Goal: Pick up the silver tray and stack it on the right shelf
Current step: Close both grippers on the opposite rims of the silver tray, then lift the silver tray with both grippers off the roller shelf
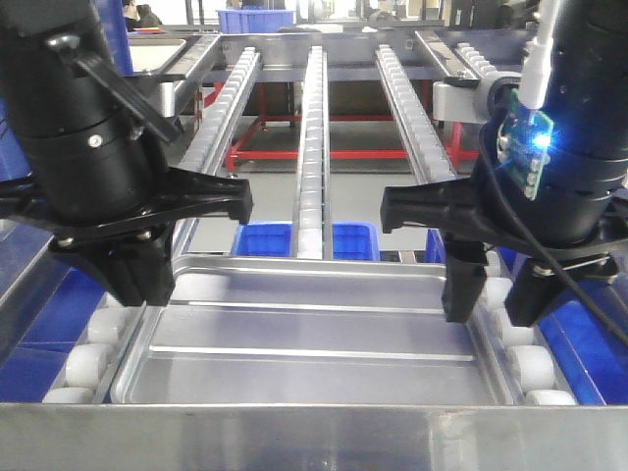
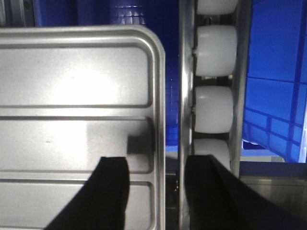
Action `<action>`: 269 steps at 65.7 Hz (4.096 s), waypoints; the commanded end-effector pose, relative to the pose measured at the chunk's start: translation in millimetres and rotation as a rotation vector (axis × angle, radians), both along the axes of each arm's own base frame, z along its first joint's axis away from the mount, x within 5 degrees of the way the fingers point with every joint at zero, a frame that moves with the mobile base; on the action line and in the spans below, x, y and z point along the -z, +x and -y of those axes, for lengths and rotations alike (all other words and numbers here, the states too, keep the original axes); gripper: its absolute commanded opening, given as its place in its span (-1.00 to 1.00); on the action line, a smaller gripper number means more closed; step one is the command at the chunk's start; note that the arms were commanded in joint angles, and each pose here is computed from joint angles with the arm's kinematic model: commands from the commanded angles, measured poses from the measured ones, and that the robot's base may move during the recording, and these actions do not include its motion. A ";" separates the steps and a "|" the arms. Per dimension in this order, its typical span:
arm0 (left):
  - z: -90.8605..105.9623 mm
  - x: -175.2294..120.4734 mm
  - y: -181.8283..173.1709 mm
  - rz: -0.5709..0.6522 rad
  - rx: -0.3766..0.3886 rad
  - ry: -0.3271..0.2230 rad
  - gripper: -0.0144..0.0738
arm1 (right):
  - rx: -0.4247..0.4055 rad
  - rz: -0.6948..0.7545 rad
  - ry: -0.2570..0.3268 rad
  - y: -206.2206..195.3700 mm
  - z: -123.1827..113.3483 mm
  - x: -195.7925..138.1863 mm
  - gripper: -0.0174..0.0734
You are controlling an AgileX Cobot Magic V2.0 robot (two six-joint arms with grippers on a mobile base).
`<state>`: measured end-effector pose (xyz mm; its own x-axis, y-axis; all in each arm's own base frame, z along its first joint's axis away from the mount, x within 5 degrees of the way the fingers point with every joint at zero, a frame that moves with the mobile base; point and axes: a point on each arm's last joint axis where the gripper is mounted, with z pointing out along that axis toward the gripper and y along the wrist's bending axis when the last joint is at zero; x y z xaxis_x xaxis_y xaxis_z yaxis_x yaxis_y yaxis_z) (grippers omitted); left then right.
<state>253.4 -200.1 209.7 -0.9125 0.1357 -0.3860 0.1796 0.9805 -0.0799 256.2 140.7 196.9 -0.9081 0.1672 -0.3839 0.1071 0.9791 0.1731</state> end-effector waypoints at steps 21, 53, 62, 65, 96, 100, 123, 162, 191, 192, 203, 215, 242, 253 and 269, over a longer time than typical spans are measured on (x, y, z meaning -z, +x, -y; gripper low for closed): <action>1.3 -17.4 8.5 0.066 -0.012 -0.049 -0.01 | -0.027 0.092 0.052 11.0 -7.7 -10.3 0.37; 1.6 3.9 14.5 0.008 -0.028 -0.004 -0.10 | 0.002 0.082 0.047 19.7 -1.2 -0.9 0.37; 1.1 4.2 14.1 0.003 -0.029 0.001 -0.10 | 0.000 0.077 0.044 20.5 -1.7 1.9 0.37; 0.9 4.2 14.0 0.002 -0.029 0.002 -0.10 | 0.000 0.074 0.043 20.7 -1.9 2.9 0.37; 0.1 4.6 13.3 -0.007 -0.032 0.012 -0.10 | 0.000 0.073 0.043 21.1 -2.1 3.8 0.37; 0.1 4.6 13.3 -0.007 -0.032 0.012 -0.10 | 0.000 0.073 0.043 21.0 -2.1 3.8 0.37; 0.1 4.6 13.3 -0.007 -0.032 0.012 -0.10 | 0.000 0.057 0.034 22.0 -2.5 9.0 0.37; -0.1 4.7 13.1 -0.009 -0.032 0.014 -0.90 | 0.001 0.057 0.033 21.7 -2.4 8.7 -0.46; -0.8 -5.4 12.9 -0.029 -0.051 0.028 -0.90 | 0.031 0.045 0.048 21.8 -2.7 -6.1 -0.46; -1.3 -8.3 12.7 -0.029 -0.053 0.030 -0.90 | 0.035 0.046 0.049 22.4 -3.0 -9.4 -0.46; -4.2 -36.5 10.5 -0.018 -0.068 0.027 -0.90 | 0.057 0.042 0.038 20.6 -0.7 -39.1 -0.46; -11.9 -63.7 -3.4 -0.036 -0.096 -0.006 -0.90 | 0.040 0.045 0.058 0.8 -3.8 -67.9 -0.46; -5.3 -62.6 -63.6 -0.089 -0.039 -0.019 -0.90 | 0.015 -0.040 0.057 -50.9 -17.1 -62.9 -0.46; -2.6 -61.2 -90.1 -0.088 -0.043 -0.037 -0.90 | 0.019 -0.047 0.078 -75.3 -12.0 -68.2 -0.46; -2.8 -54.3 -122.9 -0.095 -0.023 -0.011 -0.90 | 0.045 -0.075 0.099 -106.2 -0.5 -61.7 -0.46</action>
